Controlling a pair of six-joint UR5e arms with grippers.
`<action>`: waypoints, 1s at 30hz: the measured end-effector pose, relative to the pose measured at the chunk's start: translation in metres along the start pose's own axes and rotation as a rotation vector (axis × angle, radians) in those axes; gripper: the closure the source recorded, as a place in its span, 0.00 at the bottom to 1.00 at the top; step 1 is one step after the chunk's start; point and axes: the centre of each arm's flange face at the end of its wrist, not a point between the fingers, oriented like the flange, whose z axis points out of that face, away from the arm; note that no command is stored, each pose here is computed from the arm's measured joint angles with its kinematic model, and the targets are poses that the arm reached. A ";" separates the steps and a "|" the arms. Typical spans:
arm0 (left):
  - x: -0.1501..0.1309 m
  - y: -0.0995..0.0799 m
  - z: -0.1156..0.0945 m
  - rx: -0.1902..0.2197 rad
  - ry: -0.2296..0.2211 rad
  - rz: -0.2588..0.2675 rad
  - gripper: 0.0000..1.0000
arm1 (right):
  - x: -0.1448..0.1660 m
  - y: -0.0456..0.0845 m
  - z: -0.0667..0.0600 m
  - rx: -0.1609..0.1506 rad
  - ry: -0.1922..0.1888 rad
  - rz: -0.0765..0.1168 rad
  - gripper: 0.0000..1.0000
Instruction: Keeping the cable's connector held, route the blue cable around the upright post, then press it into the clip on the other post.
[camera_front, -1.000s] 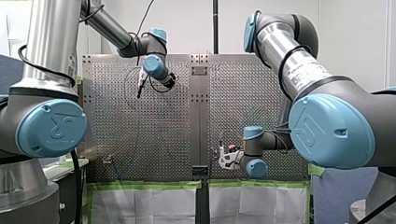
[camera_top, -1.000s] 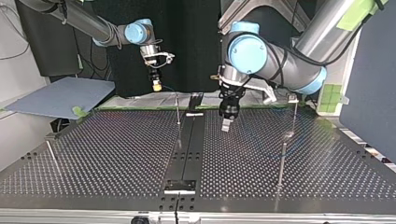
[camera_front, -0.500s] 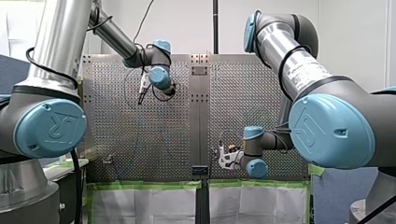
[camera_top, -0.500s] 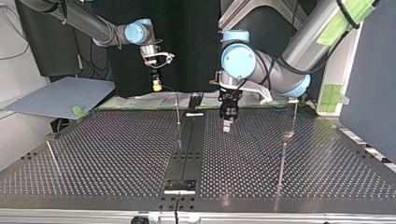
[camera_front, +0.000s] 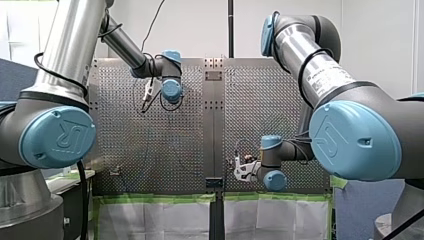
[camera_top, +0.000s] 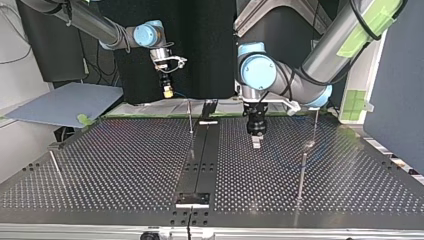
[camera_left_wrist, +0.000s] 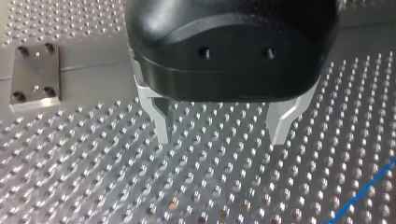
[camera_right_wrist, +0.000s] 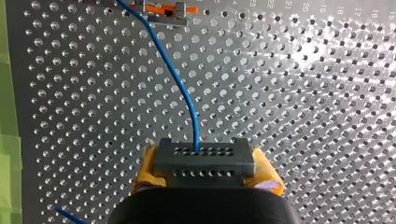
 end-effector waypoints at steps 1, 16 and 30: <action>0.000 0.002 0.002 -0.014 -0.005 0.004 0.00 | 0.000 0.000 0.000 0.001 0.001 0.000 1.00; 0.022 0.008 0.016 -0.076 0.035 0.093 0.00 | 0.000 -0.001 0.000 0.006 0.002 0.001 1.00; 0.017 0.013 0.037 -0.112 0.035 0.092 0.00 | 0.000 -0.001 0.000 0.006 0.005 0.003 1.00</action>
